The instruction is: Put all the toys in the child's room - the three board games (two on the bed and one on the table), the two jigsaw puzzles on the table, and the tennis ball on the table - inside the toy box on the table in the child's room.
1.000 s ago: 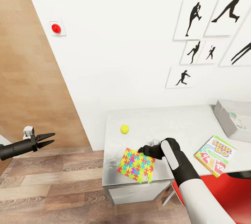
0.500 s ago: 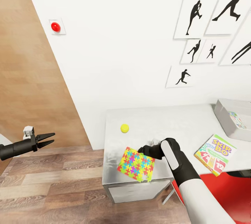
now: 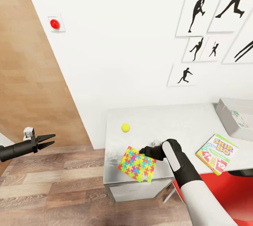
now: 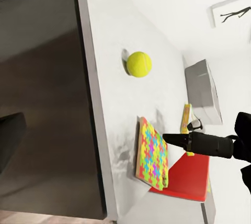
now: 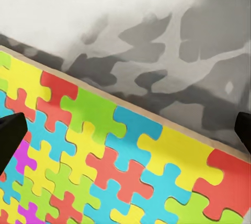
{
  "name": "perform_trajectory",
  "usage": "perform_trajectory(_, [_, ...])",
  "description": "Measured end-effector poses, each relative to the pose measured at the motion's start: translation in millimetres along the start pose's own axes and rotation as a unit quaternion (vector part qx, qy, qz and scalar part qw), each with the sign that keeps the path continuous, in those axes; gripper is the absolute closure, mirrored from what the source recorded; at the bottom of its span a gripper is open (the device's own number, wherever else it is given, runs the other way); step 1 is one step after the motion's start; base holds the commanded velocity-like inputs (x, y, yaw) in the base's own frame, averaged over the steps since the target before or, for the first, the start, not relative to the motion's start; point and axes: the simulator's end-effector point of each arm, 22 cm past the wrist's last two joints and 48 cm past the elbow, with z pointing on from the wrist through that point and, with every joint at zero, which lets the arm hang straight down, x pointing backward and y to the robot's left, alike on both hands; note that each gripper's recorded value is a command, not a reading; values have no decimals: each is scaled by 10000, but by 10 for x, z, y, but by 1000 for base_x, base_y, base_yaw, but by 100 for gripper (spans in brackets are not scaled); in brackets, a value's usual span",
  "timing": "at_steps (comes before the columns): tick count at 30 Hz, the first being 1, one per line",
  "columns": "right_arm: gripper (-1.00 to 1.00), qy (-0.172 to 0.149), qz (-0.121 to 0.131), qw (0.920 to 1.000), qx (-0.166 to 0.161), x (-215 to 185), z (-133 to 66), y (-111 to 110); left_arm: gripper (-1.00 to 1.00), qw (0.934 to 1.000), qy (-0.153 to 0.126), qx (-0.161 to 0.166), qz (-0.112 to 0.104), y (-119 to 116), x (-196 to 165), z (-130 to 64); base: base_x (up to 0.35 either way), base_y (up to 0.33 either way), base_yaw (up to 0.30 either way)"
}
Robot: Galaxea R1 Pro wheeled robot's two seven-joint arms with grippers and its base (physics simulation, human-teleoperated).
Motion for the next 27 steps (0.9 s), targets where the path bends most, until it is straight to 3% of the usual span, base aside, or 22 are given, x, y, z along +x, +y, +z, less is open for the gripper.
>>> perform_trajectory(27, [-100,-1,9,10000,-21,-3,3,9,-100,10000,5,-5,-1,5,2,2,-55,83,0])
